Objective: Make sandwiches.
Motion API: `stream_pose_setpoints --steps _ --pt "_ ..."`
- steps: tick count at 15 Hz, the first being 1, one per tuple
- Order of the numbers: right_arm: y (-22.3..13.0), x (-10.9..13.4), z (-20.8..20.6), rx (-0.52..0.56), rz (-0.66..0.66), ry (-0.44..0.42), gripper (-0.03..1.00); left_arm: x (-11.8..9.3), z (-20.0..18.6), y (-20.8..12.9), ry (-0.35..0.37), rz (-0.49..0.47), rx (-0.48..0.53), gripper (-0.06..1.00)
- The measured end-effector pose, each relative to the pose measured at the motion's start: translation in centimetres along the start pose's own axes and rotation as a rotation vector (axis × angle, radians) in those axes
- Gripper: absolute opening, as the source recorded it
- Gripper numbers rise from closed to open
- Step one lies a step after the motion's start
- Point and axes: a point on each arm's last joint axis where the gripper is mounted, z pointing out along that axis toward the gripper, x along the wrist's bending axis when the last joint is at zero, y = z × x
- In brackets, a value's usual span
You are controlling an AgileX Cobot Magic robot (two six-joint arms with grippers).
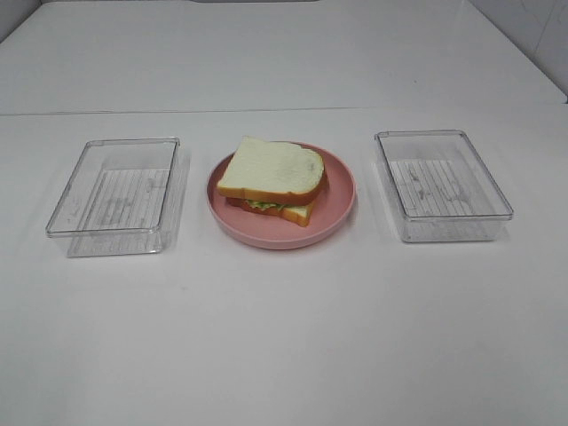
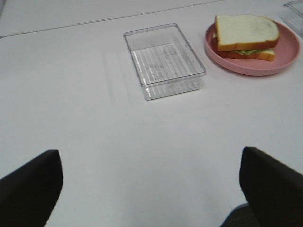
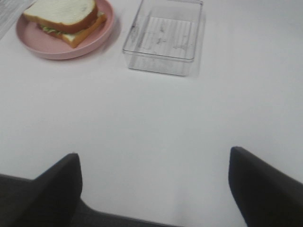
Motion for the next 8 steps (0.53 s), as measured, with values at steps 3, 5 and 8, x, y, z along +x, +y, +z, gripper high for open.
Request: stream_pose_setpoints --steps 3,5,8 --pt "0.06 -0.04 0.08 0.000 0.069 -0.089 0.80 -0.05 0.07 0.03 0.092 -0.046 0.000 0.95" --pt "0.06 -0.04 0.08 0.000 0.071 -0.091 0.80 -0.05 0.07 0.03 0.095 -0.047 0.000 0.95" --pt "0.05 -0.03 0.06 -0.002 0.070 -0.091 0.80 -0.05 0.07 0.03 0.095 -0.047 0.000 0.95"
